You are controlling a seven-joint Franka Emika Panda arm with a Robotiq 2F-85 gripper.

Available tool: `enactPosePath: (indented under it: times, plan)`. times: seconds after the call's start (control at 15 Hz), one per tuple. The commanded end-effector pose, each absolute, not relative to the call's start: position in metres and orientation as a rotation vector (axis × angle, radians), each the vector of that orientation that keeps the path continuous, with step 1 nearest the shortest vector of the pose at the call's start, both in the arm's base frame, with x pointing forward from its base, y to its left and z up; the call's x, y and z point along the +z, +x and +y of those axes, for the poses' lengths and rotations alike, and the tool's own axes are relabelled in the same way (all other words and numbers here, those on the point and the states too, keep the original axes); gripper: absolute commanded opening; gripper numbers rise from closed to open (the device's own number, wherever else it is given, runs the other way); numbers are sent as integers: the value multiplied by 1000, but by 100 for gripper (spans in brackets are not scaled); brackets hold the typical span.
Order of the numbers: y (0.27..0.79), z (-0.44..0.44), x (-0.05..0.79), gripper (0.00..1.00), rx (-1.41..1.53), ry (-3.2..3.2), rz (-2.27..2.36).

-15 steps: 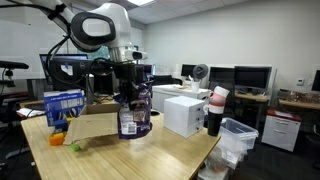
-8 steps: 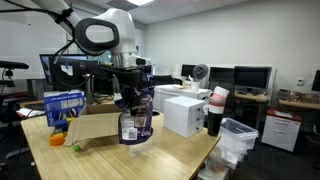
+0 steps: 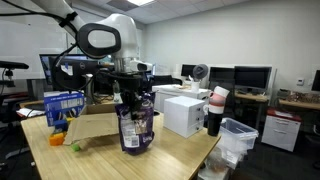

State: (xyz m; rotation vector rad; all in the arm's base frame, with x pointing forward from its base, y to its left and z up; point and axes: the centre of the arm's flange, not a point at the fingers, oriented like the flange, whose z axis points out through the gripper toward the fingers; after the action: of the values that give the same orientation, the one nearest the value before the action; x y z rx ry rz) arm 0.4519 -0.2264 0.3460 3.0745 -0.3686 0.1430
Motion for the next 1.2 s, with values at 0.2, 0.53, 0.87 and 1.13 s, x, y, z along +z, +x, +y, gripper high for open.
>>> enactPosePath:
  times: [0.2,0.53,0.87,1.13]
  plan:
    - [460,-224,371,69,207,3100,-422]
    - [466,-183,436,100,187,3125,-610]
    - [475,-126,460,100,141,3125,-671]
    - [482,-88,452,100,43,3138,-714]
